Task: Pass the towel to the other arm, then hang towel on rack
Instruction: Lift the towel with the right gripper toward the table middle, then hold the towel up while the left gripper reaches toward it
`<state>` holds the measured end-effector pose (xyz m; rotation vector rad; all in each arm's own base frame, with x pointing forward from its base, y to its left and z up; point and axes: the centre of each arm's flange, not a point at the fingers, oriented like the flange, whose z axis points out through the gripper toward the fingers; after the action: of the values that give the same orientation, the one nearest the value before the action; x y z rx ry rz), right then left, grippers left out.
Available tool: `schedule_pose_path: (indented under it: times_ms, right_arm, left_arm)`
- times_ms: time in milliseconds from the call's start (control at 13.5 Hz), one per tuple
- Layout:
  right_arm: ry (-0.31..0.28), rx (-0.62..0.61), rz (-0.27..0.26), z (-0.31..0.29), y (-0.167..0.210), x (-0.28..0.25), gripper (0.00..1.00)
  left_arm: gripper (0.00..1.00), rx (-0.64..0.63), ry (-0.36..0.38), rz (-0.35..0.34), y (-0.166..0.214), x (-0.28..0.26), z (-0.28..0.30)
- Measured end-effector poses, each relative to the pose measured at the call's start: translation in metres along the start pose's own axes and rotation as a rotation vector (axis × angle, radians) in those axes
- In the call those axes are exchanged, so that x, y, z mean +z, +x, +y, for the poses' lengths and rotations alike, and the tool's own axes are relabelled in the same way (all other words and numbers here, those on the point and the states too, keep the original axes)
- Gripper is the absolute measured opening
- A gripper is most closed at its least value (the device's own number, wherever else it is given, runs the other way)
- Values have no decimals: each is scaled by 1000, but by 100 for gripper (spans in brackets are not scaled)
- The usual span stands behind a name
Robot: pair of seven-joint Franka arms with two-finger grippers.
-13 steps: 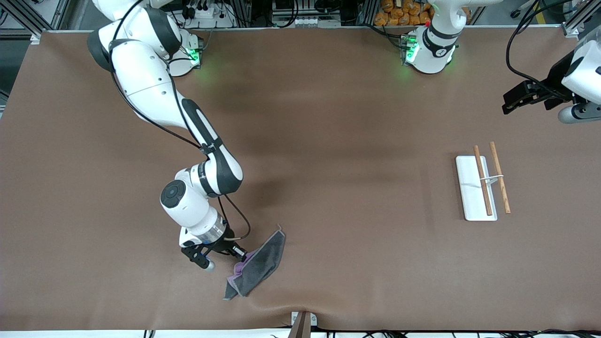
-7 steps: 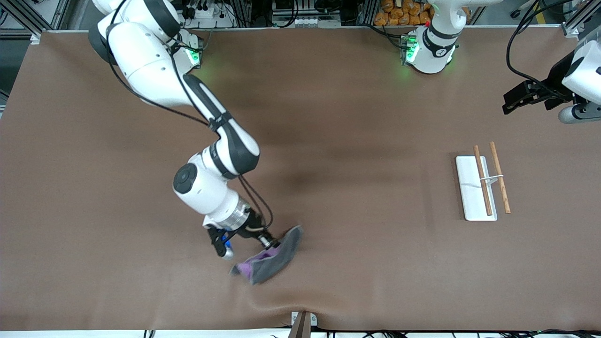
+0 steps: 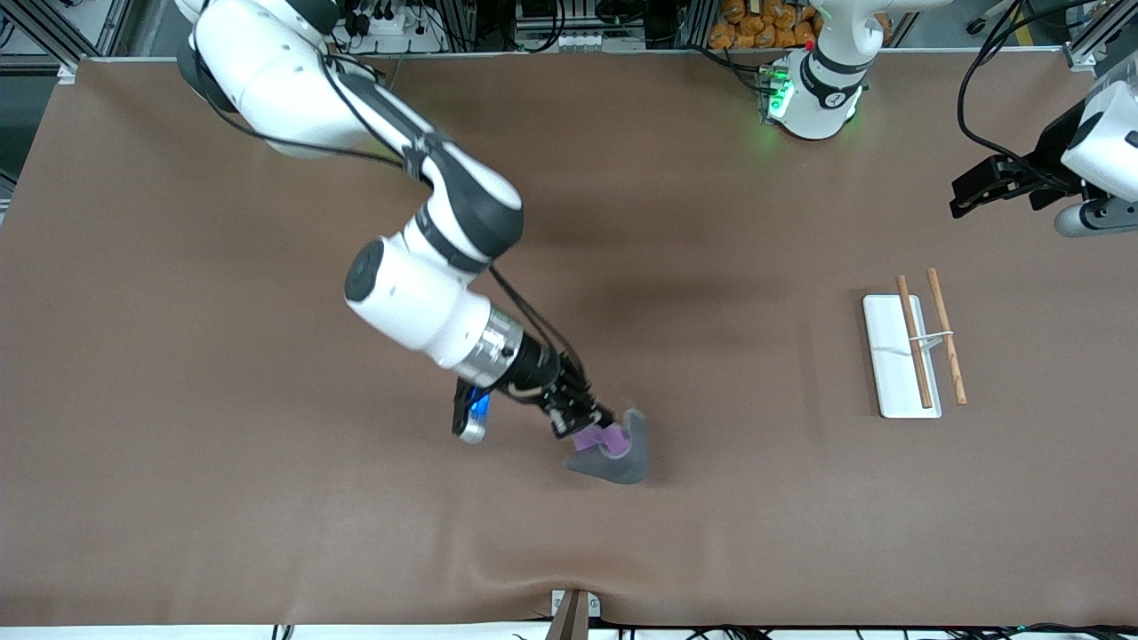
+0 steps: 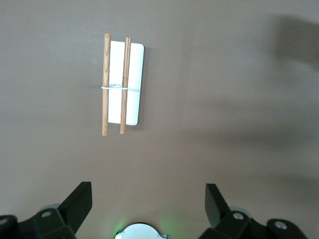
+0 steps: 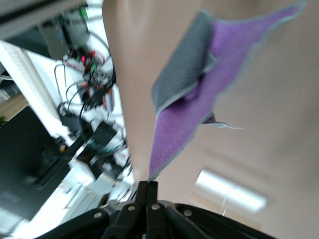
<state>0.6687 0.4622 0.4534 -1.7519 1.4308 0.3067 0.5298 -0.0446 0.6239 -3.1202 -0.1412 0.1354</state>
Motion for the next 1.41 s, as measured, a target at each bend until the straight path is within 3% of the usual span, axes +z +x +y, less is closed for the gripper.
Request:
schedule_pose_path:
  times_ms: [297, 445, 594, 1410]
  right_arm:
    - [-5, 289, -182, -16, -55, -50, 1]
    - [-22, 358, -269, -23, -72, -74, 1]
    - [-31, 416, -323, -30, -82, -93, 1]
    - [-19, 468, -340, -32, -80, -95, 1]
  left_arm:
    - [100, 13, -32, -13, 16, 18, 11]
    - [100, 1, -129, -15, 22, 23, 25]
    - [100, -81, -227, -13, 27, 20, 36]
    - [100, -718, -649, -168, 70, 8, 105]
